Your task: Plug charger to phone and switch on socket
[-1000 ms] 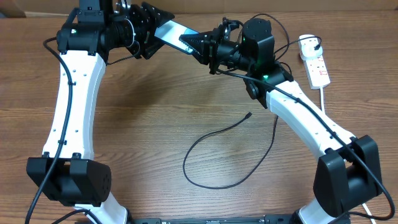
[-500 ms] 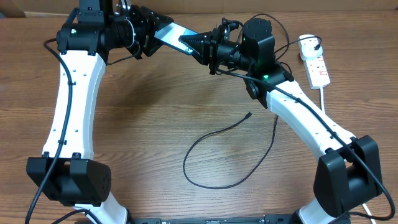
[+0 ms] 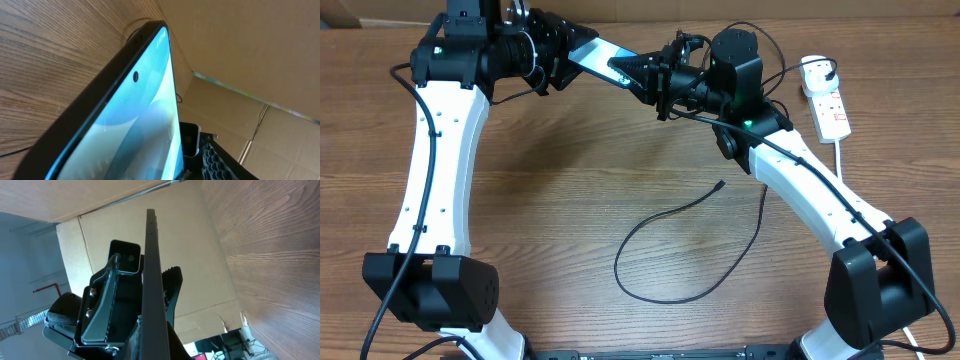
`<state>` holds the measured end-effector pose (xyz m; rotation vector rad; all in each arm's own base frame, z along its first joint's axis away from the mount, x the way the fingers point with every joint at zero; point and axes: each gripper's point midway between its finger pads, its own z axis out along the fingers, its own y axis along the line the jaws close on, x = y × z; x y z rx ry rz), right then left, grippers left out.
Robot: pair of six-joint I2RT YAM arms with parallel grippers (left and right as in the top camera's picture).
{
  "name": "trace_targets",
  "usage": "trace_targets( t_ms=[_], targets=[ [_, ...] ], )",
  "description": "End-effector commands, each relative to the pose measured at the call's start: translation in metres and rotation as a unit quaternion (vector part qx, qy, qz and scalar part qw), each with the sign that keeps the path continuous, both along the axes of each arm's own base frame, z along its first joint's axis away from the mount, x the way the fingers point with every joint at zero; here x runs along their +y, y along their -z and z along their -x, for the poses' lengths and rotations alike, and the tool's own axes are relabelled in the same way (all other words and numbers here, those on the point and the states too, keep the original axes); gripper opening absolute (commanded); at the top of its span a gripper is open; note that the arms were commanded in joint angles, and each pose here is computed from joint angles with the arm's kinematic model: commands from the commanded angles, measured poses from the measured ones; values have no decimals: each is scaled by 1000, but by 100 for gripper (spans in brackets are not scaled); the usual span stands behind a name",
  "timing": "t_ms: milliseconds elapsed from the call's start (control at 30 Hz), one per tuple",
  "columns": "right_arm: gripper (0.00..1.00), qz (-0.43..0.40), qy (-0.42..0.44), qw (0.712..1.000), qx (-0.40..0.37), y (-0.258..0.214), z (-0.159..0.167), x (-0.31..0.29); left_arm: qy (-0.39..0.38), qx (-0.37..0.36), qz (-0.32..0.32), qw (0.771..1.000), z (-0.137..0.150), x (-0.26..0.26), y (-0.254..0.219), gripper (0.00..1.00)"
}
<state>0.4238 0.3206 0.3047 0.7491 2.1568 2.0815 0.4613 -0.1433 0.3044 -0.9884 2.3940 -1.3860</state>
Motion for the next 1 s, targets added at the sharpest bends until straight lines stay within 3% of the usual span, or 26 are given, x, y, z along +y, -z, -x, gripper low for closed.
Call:
trace_targets(
  t_ms=[0,633,967],
  targets=[
    [5,-13,-35,999,-25,-24,23,13,13,-3,12,1000,0,-6,-3,45],
    [5,-9,-10,1000,-25,-22,14,10,25,-4,20,999,3,-11,-5,45],
    [5,-10,-22,999,-25,-22,21,19,25,-4,20,999,3,-11,-5,40]
  ],
)
